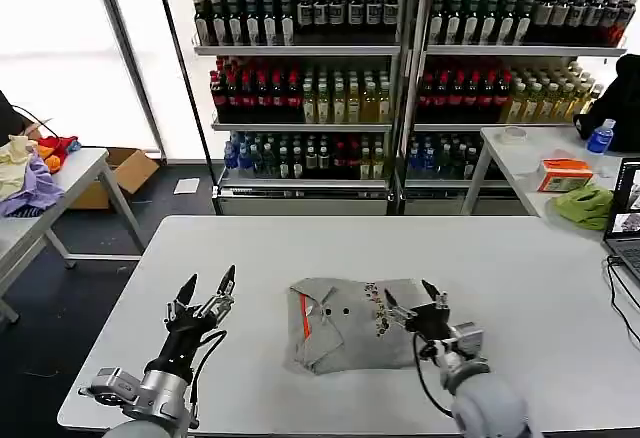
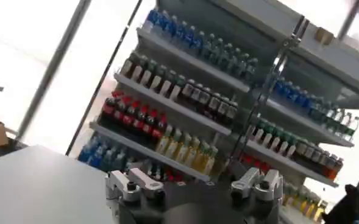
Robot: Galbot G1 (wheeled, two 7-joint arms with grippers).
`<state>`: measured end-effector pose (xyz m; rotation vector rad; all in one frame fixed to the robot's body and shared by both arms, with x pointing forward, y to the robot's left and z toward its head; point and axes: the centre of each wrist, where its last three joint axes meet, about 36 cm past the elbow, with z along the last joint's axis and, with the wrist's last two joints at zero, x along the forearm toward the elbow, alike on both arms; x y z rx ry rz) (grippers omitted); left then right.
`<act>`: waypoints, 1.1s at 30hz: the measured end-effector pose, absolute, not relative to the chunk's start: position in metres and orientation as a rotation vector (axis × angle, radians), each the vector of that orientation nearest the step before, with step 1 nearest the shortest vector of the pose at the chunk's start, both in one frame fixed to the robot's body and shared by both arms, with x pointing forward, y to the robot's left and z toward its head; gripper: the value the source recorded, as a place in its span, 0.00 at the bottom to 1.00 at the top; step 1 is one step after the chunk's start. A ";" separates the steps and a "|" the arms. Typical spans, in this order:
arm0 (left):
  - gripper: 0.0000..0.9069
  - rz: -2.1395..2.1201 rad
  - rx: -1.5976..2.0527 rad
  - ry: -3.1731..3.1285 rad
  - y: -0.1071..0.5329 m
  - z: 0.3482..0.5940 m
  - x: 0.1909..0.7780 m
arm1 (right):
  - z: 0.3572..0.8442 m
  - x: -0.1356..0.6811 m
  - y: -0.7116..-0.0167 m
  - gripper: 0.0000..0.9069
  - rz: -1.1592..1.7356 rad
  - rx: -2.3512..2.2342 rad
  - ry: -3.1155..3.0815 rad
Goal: Fold and organize the clothes.
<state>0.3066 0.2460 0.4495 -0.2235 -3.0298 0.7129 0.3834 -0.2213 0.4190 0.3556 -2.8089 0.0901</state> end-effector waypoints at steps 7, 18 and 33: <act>1.00 0.716 -0.198 -3.028 0.249 0.445 0.299 | 0.391 0.399 -0.177 1.00 0.094 0.350 -2.750; 1.00 0.716 -0.205 -3.009 0.246 0.440 0.297 | 0.379 0.399 -0.158 1.00 0.093 0.316 -2.729; 1.00 0.625 -0.219 -3.018 0.252 0.434 0.298 | 0.427 0.358 -0.245 1.00 -0.113 0.335 -3.012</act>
